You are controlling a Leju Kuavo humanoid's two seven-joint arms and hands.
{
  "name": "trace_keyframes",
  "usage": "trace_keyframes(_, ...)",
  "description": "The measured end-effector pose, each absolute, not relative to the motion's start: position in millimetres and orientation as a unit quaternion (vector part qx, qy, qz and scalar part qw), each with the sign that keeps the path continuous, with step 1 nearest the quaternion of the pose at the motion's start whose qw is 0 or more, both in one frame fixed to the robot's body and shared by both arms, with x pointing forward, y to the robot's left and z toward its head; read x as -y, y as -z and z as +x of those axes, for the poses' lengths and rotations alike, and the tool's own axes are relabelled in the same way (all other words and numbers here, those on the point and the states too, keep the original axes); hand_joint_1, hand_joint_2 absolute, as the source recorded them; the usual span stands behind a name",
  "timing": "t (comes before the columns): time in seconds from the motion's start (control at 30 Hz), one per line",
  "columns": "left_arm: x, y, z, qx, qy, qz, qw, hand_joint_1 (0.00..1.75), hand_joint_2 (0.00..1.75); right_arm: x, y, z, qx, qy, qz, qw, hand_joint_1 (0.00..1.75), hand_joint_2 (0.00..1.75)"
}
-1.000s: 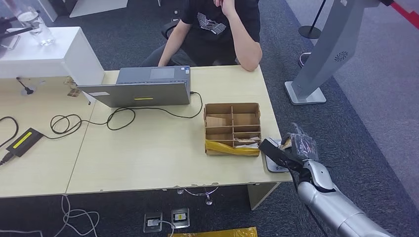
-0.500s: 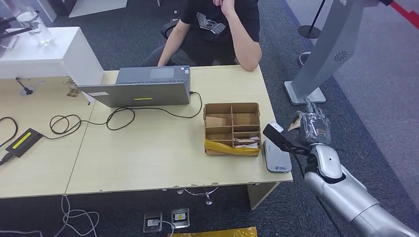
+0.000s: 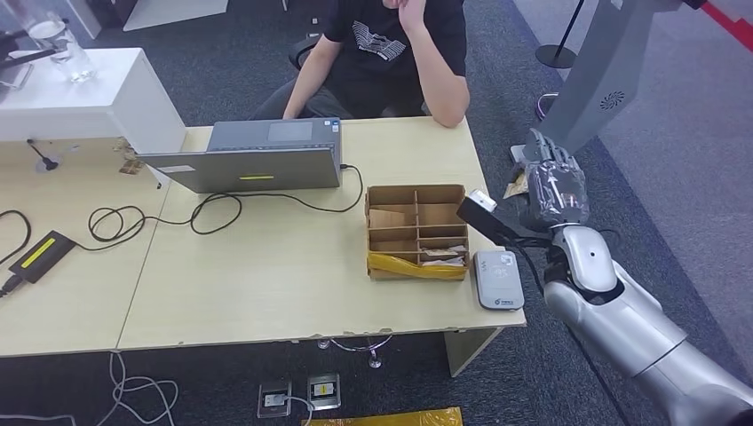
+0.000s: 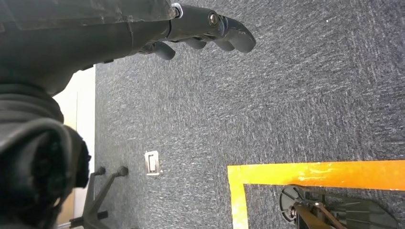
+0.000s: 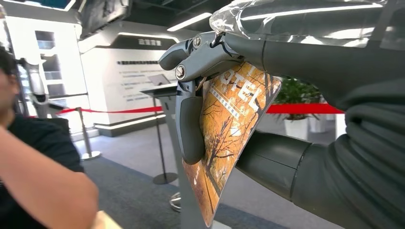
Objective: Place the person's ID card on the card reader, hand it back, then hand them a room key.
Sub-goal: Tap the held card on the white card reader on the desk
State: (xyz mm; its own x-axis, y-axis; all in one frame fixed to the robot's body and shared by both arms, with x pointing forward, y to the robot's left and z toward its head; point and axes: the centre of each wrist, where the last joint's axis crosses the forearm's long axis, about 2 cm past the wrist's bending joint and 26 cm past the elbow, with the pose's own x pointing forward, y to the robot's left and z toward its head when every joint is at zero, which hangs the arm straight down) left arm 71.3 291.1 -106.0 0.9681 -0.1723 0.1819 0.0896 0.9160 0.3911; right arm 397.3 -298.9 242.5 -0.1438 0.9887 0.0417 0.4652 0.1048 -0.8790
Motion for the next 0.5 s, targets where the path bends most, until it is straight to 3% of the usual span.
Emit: trace_keyframes(0.5, -289, 106, 73, 0.112, 0.083, 0.191, 0.972, 0.0, 0.0, 270, -240, 408, 0.676, -0.38, -0.527, 0.349, 1.75, 1.75)
